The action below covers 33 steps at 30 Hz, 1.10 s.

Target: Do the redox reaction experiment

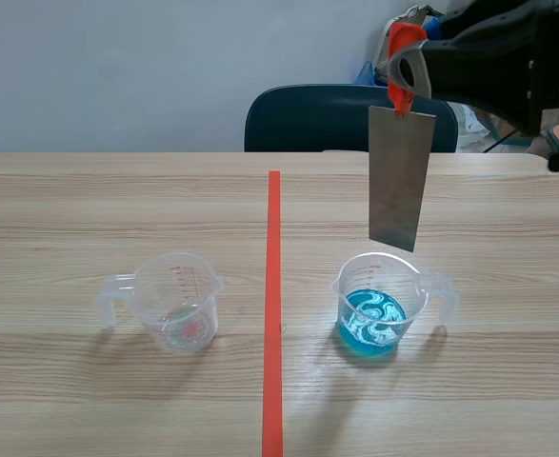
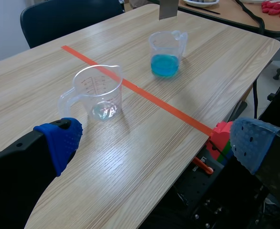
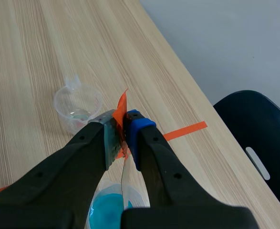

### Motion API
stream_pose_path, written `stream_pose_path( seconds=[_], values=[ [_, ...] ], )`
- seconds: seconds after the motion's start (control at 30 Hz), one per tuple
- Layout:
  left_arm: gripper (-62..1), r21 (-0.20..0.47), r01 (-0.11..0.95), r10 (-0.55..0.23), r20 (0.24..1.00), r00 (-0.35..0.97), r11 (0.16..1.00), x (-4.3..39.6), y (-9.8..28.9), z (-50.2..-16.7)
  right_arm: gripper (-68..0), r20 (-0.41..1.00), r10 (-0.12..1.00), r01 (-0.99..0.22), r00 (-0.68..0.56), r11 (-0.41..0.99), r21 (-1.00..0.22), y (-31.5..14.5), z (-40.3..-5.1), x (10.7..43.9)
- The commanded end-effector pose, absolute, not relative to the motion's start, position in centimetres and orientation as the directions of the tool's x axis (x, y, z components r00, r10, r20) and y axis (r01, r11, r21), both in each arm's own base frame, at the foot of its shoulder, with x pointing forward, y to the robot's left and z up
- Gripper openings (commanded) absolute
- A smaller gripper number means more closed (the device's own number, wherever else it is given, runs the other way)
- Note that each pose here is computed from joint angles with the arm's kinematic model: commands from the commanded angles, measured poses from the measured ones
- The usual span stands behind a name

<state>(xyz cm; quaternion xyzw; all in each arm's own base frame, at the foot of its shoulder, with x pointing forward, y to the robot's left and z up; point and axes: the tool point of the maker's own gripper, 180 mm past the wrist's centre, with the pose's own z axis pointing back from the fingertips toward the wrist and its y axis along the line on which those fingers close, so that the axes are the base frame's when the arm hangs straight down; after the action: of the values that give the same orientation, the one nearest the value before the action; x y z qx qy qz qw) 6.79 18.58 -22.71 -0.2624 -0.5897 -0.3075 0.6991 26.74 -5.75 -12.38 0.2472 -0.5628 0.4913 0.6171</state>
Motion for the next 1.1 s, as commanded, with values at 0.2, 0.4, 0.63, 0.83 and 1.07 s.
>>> stream_pose_path(
  seconds=[0.2,0.4,0.63,0.83,1.07],
  values=[
    [1.4,-0.002,0.736,-0.099,0.991,0.094,0.677,7.04,18.43,-22.09,-66.9,0.936,0.314,-0.876,-0.162,0.391,-0.283,-5.74,-10.90,26.74],
    [1.4,-0.002,0.736,-0.099,0.991,0.094,0.677,7.04,18.43,-22.09,-66.9,0.935,0.316,-0.875,-0.161,0.392,-0.283,-5.76,-10.94,26.75],
    [1.4,-0.002,0.736,-0.099,0.991,0.094,0.677,7.04,18.43,-22.09,-66.9,0.935,0.316,-0.875,-0.161,0.392,-0.283,-5.76,-10.94,26.75],
    [1.4,-0.002,0.736,-0.099,0.991,0.094,0.677,7.04,18.43,-22.09,-66.9,0.935,0.316,-0.875,-0.161,0.392,-0.283,-5.76,-10.94,26.75],
    [1.4,-0.002,0.736,-0.099,0.991,0.094,0.677,7.04,18.43,-22.09,-66.9,0.935,0.316,-0.875,-0.161,0.392,-0.283,-5.76,-10.94,26.75]
  ],
)
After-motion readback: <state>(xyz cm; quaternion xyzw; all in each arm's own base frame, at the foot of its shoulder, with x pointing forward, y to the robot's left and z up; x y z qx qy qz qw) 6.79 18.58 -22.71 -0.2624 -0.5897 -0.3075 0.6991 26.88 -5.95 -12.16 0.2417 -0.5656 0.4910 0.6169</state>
